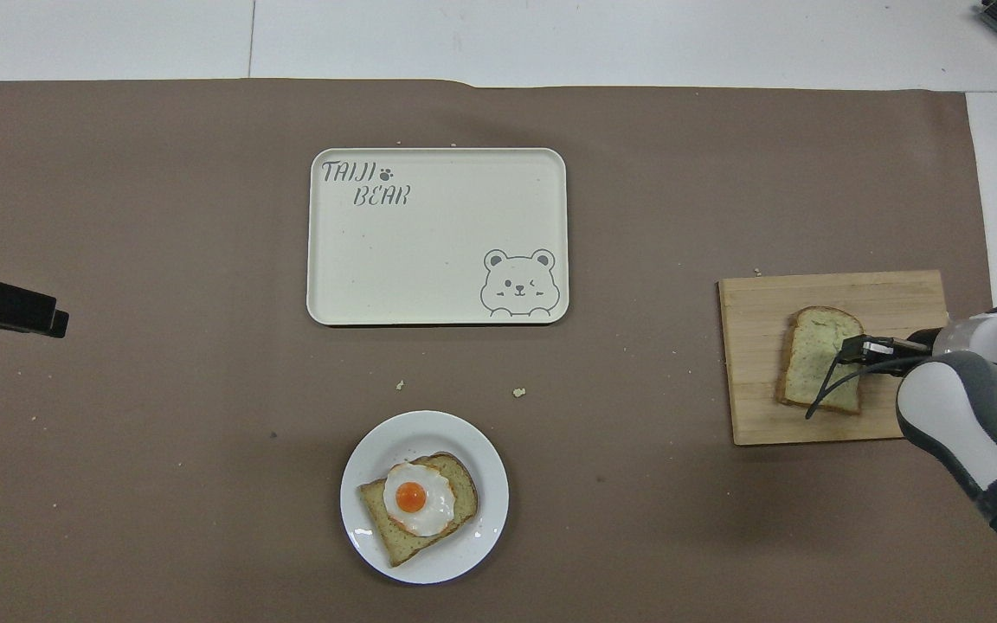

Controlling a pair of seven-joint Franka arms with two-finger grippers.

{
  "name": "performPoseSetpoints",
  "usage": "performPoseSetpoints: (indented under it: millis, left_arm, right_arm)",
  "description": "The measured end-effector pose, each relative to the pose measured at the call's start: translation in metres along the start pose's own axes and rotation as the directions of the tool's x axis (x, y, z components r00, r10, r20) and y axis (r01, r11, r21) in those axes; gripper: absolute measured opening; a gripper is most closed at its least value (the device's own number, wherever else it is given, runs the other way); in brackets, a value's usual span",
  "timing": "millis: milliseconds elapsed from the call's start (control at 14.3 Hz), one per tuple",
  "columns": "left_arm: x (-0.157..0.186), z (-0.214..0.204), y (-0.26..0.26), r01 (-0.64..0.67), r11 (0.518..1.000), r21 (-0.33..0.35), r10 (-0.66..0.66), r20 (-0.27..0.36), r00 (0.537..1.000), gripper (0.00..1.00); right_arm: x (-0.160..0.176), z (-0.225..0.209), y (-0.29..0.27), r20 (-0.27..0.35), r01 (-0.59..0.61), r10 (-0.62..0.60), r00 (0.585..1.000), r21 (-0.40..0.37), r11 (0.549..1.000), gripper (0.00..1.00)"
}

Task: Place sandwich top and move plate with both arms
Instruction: 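Reach the right gripper to the bread slice on the board and grasp it, then lift the bread with the right gripper and carry it over the plate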

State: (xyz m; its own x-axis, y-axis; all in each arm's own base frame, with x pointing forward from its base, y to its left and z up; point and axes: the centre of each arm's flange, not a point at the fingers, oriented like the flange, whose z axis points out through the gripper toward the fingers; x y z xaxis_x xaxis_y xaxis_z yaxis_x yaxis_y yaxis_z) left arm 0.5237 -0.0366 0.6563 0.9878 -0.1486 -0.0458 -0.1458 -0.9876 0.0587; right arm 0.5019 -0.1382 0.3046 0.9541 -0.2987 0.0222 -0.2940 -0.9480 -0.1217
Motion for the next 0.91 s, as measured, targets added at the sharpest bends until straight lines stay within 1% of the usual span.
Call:
performPoseSetpoints:
  millis: [140,210,350,421,491,631,771,911]
  left_arm:
    - [0.000,0.000,0.000,0.000,1.000,0.000,0.000,0.000,1.000,1.00]
    - [0.000,0.000,0.000,0.000,1.000,0.000,0.000,0.000,1.000,1.00]
    - [0.000,0.000,0.000,0.000,1.000,0.000,0.000,0.000,1.000,1.00]
    - [0.000,0.000,0.000,0.000,1.000,0.000,0.000,0.000,1.000,1.00]
    - [0.000,0.000,0.000,0.000,1.000,0.000,0.000,0.000,1.000,1.00]
    - [0.000,0.000,0.000,0.000,1.000,0.000,0.000,0.000,1.000,1.00]
    - [0.000,0.000,0.000,0.000,1.000,0.000,0.000,0.000,1.000,1.00]
    - [0.000,0.000,0.000,0.000,1.000,0.000,0.000,0.000,1.000,1.00]
  right_arm:
    - [0.000,0.000,-0.006,-0.001,0.002,-0.002,1.000,0.008,1.000,0.22]
    - [0.000,0.000,-0.006,-0.001,-0.007,0.007,1.000,0.017,1.000,0.19]
    - [0.000,-0.001,-0.006,-0.004,-0.017,0.017,1.000,0.024,1.000,0.19]
    - [0.001,-0.003,-0.005,-0.007,-0.017,0.017,1.000,0.025,1.000,0.16]
    - [0.002,-0.006,-0.007,-0.005,-0.014,0.015,1.000,0.027,1.000,0.09]
    - [0.007,-0.018,-0.017,0.027,0.002,-0.003,1.000,0.039,0.999,0.09]
    - [0.011,-0.041,-0.031,0.063,0.028,-0.032,0.998,0.055,0.998,0.09]
    - [0.006,-0.065,-0.056,0.082,0.067,-0.074,0.994,0.077,0.995,0.09]
